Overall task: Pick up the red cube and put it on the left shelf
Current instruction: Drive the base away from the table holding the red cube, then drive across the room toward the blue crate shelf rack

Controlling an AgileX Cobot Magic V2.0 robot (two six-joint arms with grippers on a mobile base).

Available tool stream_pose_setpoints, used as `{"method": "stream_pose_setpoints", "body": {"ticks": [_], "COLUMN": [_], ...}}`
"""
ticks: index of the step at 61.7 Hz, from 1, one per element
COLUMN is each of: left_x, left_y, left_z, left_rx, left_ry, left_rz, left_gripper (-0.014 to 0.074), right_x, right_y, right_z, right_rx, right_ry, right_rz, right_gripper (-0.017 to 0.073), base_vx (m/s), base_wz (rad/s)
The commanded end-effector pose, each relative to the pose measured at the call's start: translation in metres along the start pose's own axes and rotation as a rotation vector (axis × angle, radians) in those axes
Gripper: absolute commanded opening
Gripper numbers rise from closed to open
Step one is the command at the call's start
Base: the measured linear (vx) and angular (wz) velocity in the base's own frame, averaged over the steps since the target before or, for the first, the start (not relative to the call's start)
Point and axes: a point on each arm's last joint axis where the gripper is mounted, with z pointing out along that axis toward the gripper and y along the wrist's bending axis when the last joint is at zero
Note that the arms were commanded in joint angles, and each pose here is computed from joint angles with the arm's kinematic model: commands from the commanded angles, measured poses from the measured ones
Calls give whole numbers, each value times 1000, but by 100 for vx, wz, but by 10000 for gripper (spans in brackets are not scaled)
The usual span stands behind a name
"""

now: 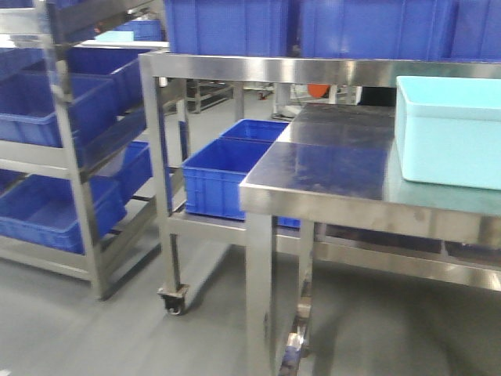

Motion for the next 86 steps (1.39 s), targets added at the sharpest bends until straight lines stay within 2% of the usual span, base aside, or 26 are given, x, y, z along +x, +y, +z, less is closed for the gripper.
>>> {"method": "stream_pose_setpoints", "body": {"ticks": [1,47,86], "left_x": [-2,-2,-2], "left_y": [0,0,0], "left_z": [-1,-1,-1], "left_rx": [-6,-6,-6], "left_ry": [-82,-82,-82], "left_rz": [-5,-5,-5], "left_gripper": [106,106,106], "right_x": [-15,-14,-14], "right_y": [1,1,1], "right_z": [-3,-3,-3], "right_rx": [-5,-4,-4], "right_ry": [-98,-92,-92], "right_rz": [-9,-9,-9], "right_gripper": [57,57,57], "base_vx": [-21,-18,-1], "base_wz": [2,41,38]}}
